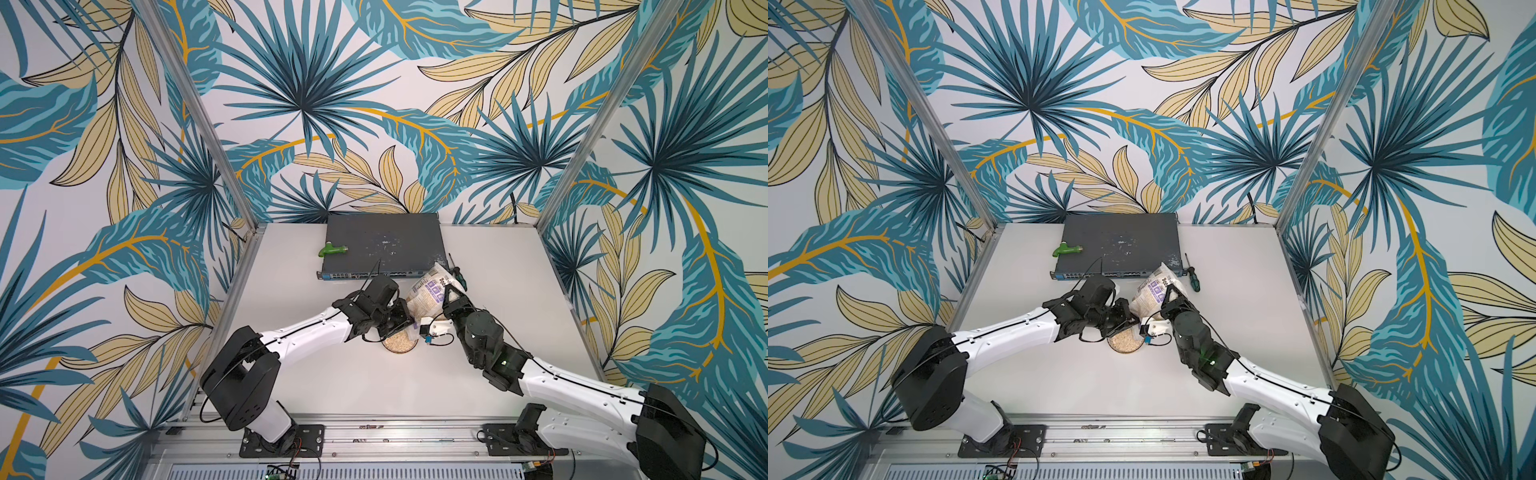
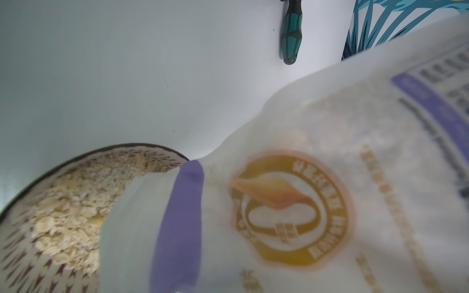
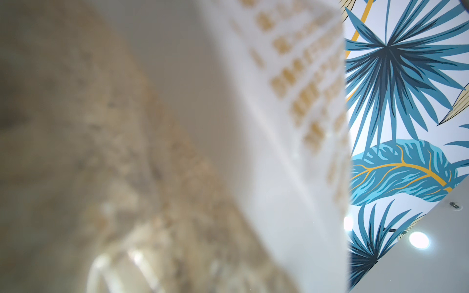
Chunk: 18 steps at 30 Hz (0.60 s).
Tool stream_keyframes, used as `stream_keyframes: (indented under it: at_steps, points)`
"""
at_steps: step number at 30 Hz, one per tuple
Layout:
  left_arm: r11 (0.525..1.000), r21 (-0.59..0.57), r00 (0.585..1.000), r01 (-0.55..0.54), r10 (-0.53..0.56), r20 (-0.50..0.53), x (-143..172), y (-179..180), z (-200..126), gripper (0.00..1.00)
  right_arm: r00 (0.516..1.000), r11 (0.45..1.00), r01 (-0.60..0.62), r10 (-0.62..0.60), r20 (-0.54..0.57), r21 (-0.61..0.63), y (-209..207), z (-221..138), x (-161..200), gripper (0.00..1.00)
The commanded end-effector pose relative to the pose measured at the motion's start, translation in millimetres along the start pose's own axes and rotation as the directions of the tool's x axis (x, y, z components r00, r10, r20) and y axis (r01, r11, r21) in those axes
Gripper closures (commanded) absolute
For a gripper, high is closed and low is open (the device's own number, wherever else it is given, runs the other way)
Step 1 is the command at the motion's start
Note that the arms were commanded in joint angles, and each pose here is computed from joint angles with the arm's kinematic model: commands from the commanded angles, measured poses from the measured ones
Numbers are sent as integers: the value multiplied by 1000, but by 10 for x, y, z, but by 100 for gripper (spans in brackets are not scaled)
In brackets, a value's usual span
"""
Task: Pour the oats into the breakfast bowl
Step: Pour the oats into the bowl.
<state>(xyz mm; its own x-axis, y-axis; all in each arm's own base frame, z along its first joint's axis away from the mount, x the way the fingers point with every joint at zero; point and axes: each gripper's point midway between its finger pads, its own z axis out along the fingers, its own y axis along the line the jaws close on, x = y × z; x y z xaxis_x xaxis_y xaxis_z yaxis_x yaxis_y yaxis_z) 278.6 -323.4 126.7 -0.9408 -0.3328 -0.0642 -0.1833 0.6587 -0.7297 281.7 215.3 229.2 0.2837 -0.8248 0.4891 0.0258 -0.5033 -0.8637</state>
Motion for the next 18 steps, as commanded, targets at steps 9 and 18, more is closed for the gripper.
stream_keyframes:
  at_steps: [9, 18]
  points:
    - [990, -142, 1000, 20, -17, 21, -1, 333, -1, 100, 908, 858, -359, 412, -74, 367, -1126, -314, 785, 100]
    - [978, -202, 999, 43, -46, -9, 72, 630, 195, 100, 913, 873, -359, 402, -71, 329, -905, -248, 641, 100]
